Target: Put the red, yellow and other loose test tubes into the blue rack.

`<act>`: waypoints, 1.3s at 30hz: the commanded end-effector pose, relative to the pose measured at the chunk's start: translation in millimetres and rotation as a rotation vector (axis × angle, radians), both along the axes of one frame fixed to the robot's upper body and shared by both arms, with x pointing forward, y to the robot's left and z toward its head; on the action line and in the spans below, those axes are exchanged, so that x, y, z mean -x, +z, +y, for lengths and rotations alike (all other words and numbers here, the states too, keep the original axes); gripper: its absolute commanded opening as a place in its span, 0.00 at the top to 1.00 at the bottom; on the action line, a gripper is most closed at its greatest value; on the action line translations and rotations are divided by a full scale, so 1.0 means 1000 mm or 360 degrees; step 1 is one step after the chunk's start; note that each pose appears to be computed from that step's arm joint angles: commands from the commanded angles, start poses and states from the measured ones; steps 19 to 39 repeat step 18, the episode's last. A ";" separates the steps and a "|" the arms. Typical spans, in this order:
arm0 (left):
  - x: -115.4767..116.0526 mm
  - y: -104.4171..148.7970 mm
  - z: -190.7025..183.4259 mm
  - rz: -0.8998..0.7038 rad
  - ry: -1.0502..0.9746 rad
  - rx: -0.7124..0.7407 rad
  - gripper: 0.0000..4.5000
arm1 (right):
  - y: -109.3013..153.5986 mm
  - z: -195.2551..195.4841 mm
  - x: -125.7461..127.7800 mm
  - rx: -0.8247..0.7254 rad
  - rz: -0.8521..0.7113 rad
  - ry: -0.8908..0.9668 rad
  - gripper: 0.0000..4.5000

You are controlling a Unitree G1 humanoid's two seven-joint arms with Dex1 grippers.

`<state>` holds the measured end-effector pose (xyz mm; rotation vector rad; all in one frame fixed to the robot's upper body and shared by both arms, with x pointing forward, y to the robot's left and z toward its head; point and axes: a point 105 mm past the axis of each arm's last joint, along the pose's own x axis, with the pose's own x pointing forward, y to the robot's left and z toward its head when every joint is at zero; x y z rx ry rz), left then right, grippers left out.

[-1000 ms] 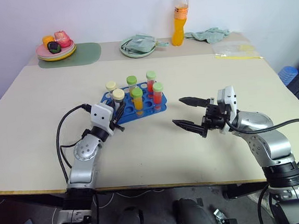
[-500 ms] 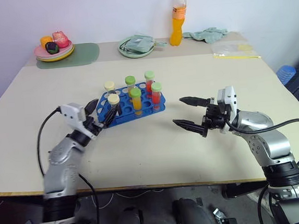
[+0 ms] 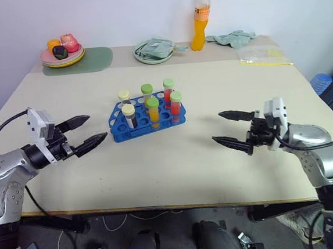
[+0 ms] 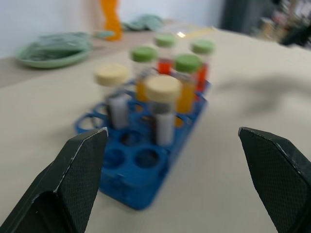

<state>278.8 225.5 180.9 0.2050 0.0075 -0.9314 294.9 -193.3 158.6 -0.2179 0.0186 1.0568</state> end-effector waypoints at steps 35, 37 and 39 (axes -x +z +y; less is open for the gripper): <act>0.008 -0.018 -0.042 -0.0112 -0.0277 0.0062 0.01 | 0.031 -0.025 0.020 0.0164 -0.0152 -0.0122 0.00; 0.008 -0.018 -0.042 -0.0112 -0.0277 0.0062 0.01 | 0.031 -0.025 0.020 0.0164 -0.0152 -0.0122 0.00; 0.008 -0.018 -0.042 -0.0112 -0.0277 0.0062 0.01 | 0.031 -0.025 0.020 0.0164 -0.0152 -0.0122 0.00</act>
